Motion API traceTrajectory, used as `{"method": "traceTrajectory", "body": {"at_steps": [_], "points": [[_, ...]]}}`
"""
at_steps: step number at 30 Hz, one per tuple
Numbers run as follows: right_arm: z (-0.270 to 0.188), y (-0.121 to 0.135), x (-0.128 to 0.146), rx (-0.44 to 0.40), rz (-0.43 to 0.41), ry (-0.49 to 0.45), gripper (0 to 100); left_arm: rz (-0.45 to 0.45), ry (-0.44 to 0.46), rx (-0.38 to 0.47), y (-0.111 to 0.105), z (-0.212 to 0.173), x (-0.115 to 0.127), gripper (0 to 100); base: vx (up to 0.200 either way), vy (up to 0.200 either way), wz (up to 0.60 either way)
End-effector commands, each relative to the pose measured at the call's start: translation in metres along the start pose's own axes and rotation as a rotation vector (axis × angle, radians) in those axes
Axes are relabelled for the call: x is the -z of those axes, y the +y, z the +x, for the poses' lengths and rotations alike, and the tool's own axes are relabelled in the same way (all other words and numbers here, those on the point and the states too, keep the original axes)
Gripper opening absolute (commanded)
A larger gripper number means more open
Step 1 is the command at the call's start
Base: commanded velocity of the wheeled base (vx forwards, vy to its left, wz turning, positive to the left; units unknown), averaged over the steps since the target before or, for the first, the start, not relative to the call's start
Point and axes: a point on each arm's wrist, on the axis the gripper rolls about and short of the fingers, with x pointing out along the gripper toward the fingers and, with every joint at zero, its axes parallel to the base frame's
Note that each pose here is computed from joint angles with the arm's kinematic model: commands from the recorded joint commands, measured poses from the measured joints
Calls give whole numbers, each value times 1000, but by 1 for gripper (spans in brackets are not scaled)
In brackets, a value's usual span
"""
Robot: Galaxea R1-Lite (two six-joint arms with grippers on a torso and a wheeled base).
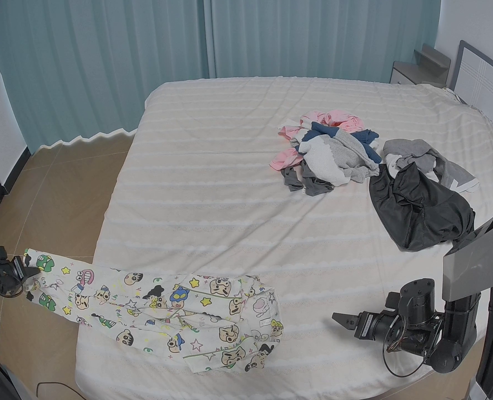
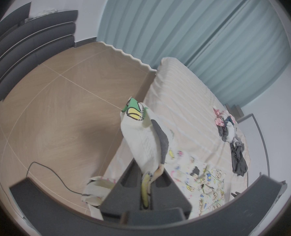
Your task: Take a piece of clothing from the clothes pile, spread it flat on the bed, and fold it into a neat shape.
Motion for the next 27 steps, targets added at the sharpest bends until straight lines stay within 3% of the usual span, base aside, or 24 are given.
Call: {"method": "traceTrajectory", "body": {"at_steps": [1, 2, 4, 8, 10, 15, 20, 27], "points": [[0, 0, 0, 0, 0, -1, 100, 94, 36, 58, -51, -5, 14, 0, 0, 0, 0], [0, 0, 0, 0, 0, -1, 100, 94, 36, 58, -51, -5, 14, 0, 0, 0, 0], [0, 0, 0, -1, 0, -2, 100, 152, 74, 51, -86, -3, 29, 0, 0, 0, 0], [0, 0, 0, -1, 0, -2, 100, 172, 93, 76, -132, -6, 45, 0, 0, 0, 0], [0, 0, -1, -2, 0, -3, 100, 184, 108, 106, -168, -9, 61, 0, 0, 0, 0], [0, 0, -1, -2, 0, -3, 100, 255, 138, 91, -224, -2, 97, 0, 0, 0, 0], [1, 1, -2, -5, 1, -9, 100, 305, 189, 122, -265, 13, 136, 0, 0, 0, 0], [1, 1, -2, -7, 1, -11, 100, 389, 152, 118, -294, 66, 187, 0, 0, 0, 0]]}}
